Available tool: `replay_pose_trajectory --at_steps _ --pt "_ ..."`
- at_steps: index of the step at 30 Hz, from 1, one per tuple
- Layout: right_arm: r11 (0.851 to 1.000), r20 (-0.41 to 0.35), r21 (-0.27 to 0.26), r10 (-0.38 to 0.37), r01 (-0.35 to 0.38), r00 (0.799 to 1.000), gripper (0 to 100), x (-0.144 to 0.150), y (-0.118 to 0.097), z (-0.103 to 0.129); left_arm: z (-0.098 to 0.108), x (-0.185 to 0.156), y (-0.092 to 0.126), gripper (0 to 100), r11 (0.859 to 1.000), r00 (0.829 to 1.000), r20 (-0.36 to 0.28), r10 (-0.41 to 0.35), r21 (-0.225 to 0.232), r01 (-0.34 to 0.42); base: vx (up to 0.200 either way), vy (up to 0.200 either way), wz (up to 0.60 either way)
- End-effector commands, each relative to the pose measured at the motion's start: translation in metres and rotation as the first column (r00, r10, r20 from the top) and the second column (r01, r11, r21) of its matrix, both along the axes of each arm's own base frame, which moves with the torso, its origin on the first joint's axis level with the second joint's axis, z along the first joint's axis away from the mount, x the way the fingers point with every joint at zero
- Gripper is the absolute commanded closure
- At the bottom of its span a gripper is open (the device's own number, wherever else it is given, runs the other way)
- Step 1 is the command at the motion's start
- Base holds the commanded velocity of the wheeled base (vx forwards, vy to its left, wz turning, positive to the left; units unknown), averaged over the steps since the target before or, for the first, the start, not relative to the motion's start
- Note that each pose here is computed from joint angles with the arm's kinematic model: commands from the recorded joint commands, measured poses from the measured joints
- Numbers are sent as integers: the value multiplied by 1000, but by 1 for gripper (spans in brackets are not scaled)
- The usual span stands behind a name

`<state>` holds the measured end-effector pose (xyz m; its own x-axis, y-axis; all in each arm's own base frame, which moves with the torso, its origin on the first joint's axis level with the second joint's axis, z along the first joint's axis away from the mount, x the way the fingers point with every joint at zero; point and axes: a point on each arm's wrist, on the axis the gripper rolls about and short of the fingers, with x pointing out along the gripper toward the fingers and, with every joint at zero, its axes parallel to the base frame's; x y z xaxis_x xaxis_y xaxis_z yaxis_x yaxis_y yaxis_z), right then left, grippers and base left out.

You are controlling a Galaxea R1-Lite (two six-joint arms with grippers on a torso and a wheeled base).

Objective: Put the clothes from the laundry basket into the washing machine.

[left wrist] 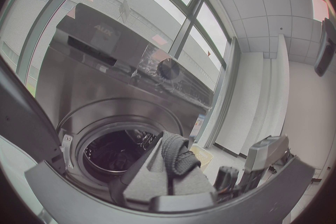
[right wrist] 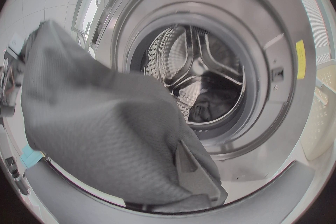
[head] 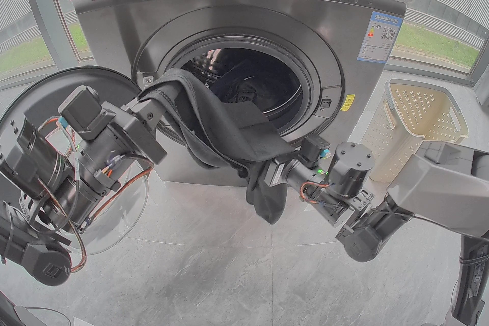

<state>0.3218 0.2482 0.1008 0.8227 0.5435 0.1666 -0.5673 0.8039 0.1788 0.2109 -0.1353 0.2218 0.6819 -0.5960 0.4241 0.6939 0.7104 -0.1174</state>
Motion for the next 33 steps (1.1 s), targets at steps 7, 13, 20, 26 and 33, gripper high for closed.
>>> replay_pose_trajectory --at_steps 7,13,20,26,33 --pt "996 114 92 -28 17 993 100 -17 -24 64 -69 15 2 100 989 972 -232 46 151 -11 0 0 0" --pt "994 141 111 -10 -6 990 100 -28 -22 77 -104 24 0 100 974 939 -338 57 225 22 0 0 0" --pt "994 145 113 -10 -6 989 100 -31 -24 81 -131 33 3 0 962 903 -418 97 271 22 0 0 0" --pt "993 150 117 -25 7 988 100 -26 -27 83 -160 11 9 0 924 855 -511 90 362 119 0 0 0" --pt "993 150 117 -15 -2 989 100 -26 -23 82 -169 -6 11 0 869 851 -526 -8 417 266 0 0 0"
